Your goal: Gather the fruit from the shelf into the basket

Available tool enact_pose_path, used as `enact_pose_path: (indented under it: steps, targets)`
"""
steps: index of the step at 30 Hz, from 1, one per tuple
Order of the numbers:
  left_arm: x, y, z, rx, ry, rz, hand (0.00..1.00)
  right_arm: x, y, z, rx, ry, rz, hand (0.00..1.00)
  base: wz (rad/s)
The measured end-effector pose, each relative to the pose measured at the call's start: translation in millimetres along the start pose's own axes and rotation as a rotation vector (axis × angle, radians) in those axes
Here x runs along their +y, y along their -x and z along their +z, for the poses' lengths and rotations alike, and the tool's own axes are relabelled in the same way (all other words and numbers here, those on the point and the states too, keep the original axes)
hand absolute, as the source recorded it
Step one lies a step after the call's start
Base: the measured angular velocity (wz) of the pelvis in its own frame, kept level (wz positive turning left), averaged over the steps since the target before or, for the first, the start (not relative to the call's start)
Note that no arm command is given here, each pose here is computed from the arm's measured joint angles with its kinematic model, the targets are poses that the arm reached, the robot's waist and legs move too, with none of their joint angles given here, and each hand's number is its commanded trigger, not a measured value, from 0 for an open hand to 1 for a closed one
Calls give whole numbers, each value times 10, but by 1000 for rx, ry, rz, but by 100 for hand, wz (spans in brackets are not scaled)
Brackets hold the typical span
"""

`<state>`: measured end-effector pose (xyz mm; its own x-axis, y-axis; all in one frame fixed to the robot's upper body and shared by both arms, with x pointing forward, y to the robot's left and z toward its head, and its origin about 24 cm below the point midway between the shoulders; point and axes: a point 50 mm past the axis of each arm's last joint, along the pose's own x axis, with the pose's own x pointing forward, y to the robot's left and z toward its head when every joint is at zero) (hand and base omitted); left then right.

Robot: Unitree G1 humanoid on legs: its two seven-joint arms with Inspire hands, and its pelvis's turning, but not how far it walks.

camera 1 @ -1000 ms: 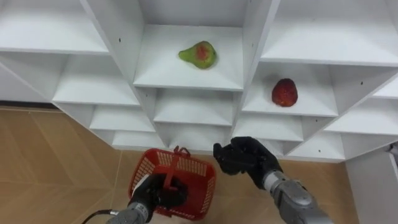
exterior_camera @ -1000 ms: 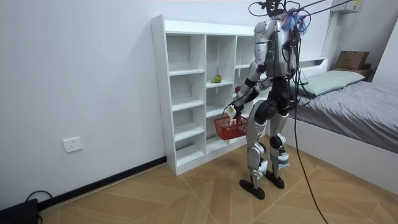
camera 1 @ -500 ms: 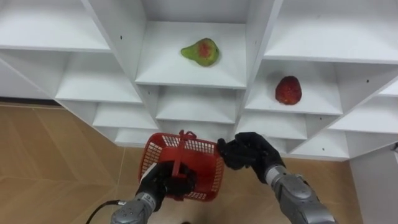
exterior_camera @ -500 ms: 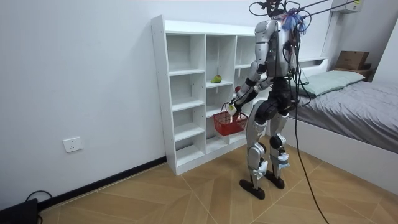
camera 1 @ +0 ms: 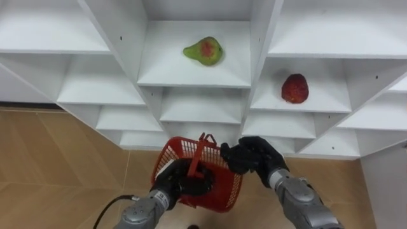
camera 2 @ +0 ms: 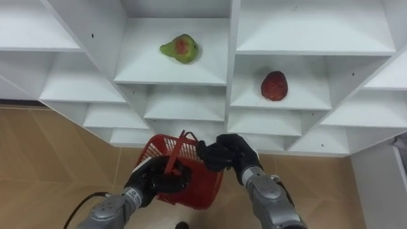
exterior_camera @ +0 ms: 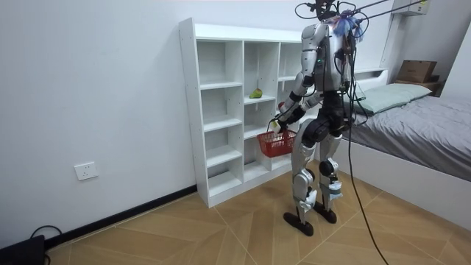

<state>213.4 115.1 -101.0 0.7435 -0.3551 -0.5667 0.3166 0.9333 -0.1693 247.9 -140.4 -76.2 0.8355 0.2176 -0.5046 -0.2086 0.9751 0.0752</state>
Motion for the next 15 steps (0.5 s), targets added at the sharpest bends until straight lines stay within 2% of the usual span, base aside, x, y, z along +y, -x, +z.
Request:
enact_pose_path:
  steps: [15]
  targets:
    - [-131,-29,125,-52,5,-86,100,80,-9,-24,10,4,24,100,0]
